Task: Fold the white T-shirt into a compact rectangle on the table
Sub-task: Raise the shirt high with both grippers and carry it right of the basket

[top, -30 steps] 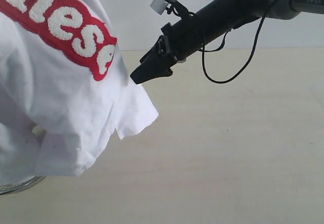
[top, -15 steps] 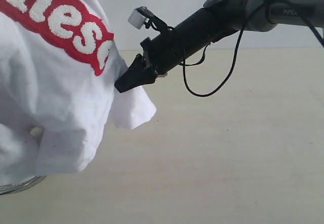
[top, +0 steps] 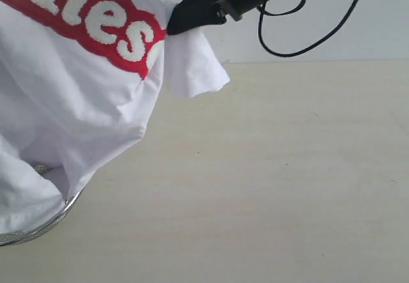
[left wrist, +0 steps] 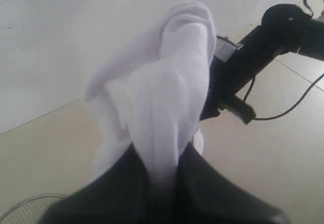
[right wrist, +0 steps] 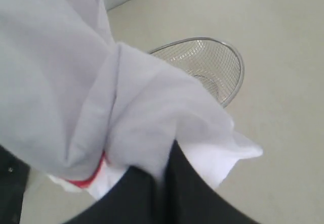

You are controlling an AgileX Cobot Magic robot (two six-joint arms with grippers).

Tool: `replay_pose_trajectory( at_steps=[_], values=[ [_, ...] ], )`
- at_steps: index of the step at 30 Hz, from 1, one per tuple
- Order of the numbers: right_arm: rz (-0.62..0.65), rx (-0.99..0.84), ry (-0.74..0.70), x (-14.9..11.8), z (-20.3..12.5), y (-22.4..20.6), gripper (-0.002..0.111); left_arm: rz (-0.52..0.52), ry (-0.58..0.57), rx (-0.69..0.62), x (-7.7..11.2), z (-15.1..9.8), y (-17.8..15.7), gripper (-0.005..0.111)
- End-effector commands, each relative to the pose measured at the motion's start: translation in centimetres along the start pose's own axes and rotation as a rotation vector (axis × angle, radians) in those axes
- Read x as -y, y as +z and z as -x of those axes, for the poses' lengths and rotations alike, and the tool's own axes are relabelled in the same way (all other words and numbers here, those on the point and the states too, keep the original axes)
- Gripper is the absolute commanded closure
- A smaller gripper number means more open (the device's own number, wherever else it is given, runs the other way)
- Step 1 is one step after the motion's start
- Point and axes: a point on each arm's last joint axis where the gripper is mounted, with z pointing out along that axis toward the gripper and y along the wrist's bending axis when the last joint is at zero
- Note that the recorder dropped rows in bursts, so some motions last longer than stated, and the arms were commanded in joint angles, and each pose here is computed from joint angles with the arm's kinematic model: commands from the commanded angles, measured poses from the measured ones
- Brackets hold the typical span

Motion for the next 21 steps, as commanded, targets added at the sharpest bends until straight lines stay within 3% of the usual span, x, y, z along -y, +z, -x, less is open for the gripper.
replay_pose_trajectory(
  at_steps=[1, 5, 13, 21],
  values=[
    [-0.053, 0.063, 0.020, -1.3, 1.6, -3.8, 0.109, -0.028, 0.005, 0.032, -0.8, 0.6, 1.4, 0.102],
    [-0.114, 0.106, 0.016, -2.3, 2.5, -7.0, 0.109, -0.086, 0.028, 0.071, -1.2, 1.8, 2.2, 0.102],
    [-0.222, 0.170, 0.017, -4.5, 3.7, -12.1, 0.109, -0.062, 0.090, 0.146, -1.3, 4.4, 1.2, 0.102],
    [-0.280, 0.220, -0.054, -8.5, 5.0, -15.2, 0.109, -0.084, 0.135, 0.257, -0.3, 6.7, -0.4, 0.102]
  ],
)
